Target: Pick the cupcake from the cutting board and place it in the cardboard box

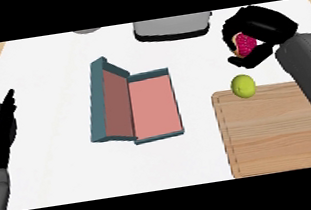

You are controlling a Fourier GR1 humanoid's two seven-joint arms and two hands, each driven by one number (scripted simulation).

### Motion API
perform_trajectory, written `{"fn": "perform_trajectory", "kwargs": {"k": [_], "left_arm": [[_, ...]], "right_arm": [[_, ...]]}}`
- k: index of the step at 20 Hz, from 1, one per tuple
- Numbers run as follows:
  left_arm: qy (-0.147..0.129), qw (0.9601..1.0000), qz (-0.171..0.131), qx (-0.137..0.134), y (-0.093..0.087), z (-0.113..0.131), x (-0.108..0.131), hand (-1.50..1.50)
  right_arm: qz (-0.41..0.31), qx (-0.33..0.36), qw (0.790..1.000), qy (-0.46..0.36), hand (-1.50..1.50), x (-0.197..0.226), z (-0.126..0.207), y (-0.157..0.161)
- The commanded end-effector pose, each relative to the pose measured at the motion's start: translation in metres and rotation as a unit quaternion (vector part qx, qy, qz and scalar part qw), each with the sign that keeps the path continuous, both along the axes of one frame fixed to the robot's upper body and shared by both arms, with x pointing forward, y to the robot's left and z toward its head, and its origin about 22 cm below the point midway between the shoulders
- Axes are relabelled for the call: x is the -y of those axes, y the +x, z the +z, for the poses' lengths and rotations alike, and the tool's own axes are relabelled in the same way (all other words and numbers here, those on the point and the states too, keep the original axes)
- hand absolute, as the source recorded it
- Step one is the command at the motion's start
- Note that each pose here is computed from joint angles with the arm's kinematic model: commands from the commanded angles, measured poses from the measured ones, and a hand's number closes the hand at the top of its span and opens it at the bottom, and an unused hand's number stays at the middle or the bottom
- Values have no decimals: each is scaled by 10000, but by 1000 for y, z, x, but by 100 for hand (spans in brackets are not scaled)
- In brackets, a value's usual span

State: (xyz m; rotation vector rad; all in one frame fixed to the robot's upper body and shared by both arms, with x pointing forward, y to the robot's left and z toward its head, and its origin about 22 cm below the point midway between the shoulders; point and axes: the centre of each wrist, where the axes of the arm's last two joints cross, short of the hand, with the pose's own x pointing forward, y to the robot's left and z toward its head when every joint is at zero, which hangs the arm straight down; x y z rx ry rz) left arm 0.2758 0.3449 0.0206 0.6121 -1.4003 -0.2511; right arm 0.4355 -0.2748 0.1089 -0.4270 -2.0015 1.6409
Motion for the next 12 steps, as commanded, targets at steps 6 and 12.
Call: {"fn": "perform_trajectory", "kwargs": {"k": [6, 12], "left_arm": [[34, 9999, 119, -35, -8, -8, -8, 0], [-7, 9995, 285, -101, -11, -5, -3, 0]], "right_arm": [[1164, 226, 9890, 883, 150, -63, 58, 29], [1613, -718, 9775, 1157, 150, -116, 64, 28]]}}
